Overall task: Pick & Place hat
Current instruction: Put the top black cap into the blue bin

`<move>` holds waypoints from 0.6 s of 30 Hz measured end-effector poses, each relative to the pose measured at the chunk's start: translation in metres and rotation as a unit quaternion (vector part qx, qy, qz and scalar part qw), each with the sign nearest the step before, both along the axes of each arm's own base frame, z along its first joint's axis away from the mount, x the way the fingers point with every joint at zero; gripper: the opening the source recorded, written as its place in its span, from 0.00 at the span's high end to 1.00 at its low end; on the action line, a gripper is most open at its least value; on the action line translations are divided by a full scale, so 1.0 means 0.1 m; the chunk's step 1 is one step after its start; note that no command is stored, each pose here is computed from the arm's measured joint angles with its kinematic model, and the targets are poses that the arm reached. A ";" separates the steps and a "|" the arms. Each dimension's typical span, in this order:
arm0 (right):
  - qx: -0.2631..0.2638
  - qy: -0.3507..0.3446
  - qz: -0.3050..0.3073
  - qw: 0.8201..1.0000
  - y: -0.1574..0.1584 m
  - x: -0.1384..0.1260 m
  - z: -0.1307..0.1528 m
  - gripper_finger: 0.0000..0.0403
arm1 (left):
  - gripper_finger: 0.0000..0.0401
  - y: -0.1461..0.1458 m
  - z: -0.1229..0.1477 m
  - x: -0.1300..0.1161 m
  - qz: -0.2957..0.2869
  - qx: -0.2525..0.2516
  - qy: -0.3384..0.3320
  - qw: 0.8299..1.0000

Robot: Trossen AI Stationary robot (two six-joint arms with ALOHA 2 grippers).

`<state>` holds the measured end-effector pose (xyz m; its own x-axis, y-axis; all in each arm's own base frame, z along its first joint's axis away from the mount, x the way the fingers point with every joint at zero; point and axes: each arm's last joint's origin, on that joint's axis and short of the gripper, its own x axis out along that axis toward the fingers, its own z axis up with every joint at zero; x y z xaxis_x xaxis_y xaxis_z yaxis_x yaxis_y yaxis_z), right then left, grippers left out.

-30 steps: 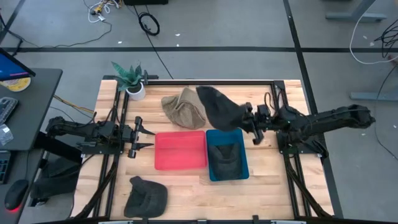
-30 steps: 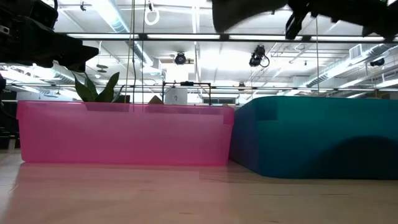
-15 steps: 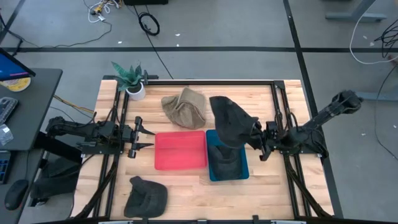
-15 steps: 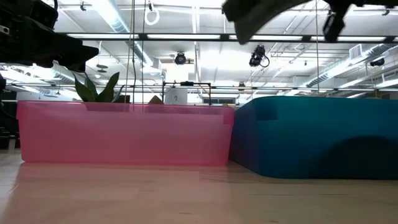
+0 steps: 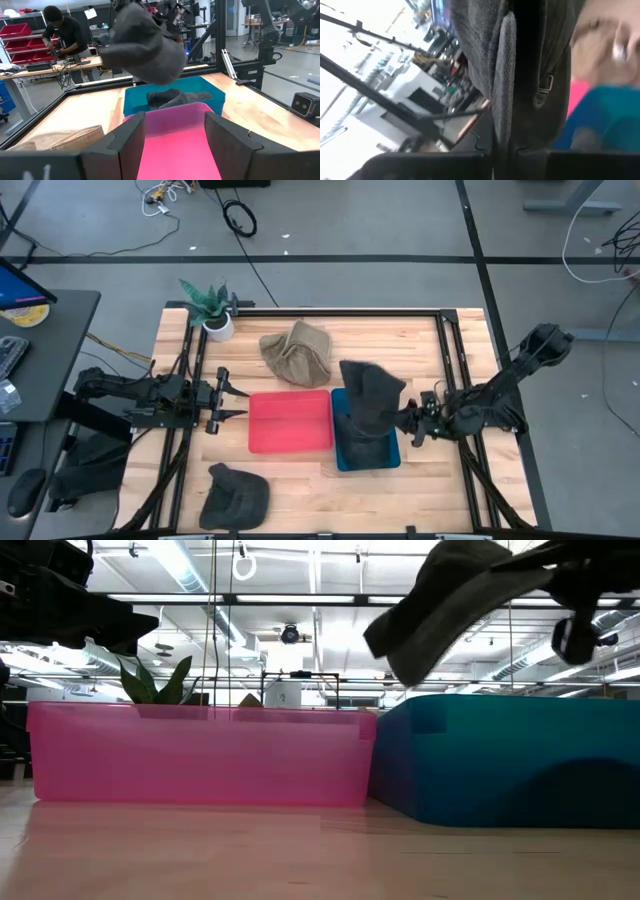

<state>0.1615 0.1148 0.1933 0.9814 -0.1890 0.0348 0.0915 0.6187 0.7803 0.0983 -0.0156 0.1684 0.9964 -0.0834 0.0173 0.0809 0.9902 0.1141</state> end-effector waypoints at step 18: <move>0.095 0.015 0.026 0.995 0.28 0.10 -0.37 0.98 | 0.48 0.00 0.00 0.00 0.000 0.000 0.000 1.000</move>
<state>0.1720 0.1424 0.1562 0.9900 -0.1385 -0.0260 0.0881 0.4642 0.8813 0.0983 -0.0156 0.1684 0.9964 -0.0834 0.0174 0.0809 0.9902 0.1142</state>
